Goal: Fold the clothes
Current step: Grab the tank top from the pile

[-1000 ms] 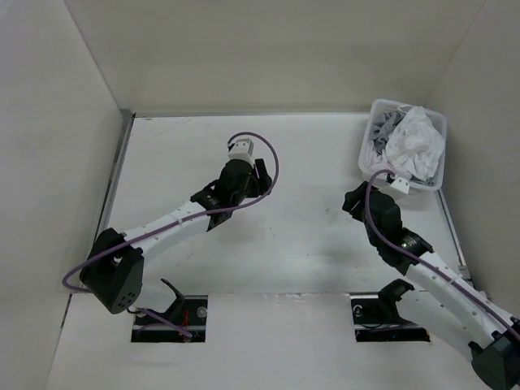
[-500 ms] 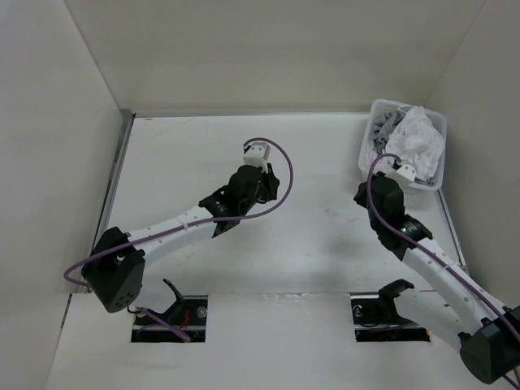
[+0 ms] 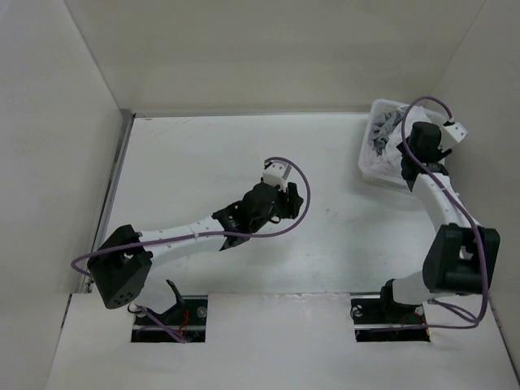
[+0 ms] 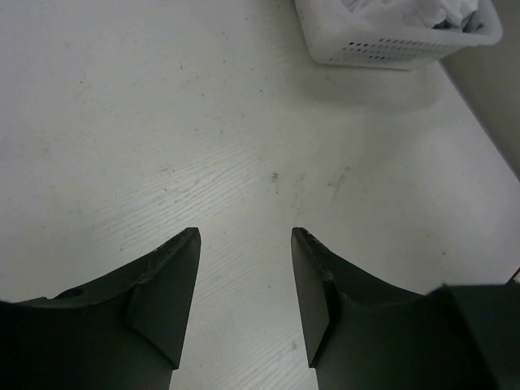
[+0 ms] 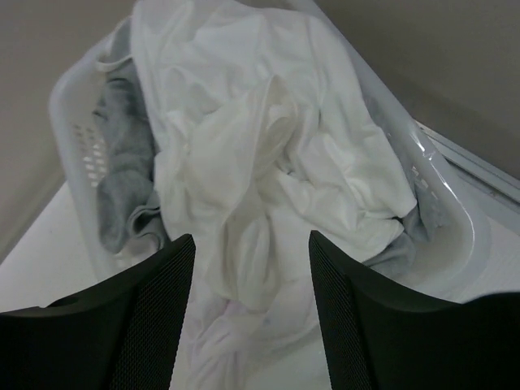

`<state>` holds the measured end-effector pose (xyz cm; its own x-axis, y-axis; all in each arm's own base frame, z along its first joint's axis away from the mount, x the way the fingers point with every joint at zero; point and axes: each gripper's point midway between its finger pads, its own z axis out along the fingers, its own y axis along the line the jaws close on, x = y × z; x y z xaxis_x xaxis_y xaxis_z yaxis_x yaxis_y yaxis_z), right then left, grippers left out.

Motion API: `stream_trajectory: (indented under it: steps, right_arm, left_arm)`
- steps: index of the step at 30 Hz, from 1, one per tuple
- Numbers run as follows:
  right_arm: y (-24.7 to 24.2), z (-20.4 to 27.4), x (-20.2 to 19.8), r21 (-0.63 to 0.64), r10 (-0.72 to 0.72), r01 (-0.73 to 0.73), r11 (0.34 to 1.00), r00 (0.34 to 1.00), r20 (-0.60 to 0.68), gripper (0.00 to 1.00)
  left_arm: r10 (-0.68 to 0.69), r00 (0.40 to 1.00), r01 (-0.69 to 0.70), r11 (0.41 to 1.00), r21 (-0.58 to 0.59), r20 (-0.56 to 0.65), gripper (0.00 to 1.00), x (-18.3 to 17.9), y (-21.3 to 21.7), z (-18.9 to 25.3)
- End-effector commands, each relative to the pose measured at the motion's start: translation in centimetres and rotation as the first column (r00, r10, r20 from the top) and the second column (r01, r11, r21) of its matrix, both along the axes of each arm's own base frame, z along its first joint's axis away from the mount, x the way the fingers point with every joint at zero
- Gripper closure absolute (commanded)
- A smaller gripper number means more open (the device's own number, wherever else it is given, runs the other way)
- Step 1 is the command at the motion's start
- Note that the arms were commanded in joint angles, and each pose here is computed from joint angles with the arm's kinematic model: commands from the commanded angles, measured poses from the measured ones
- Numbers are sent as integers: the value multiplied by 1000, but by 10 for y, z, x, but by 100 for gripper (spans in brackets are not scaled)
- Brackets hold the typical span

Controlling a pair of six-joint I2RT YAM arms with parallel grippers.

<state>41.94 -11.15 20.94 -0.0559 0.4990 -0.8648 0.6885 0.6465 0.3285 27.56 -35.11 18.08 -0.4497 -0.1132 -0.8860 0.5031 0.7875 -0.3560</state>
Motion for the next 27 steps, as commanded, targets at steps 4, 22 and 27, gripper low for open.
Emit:
stream_trajectory:
  steps: [4, 22, 27]
  right_arm:
    - [-12, 0, 48, 41, 54, -56, 998, 998, 32, 38]
    - [5, 32, 51, 52, 102, -116, 992, 972, 212, 100]
    - [92, 180, 6, -107, 314, -302, 947, 806, 502, 100]
  left_arm:
    - [-11, 1000, 11, 999, -38, 17, 52, 2, 1, -1]
    - [26, 1000, -26, 998, -58, -2, 52, 8, 12, -3]
    - [134, 991, -130, 984, -123, 22, 52, 31, 44, 24]
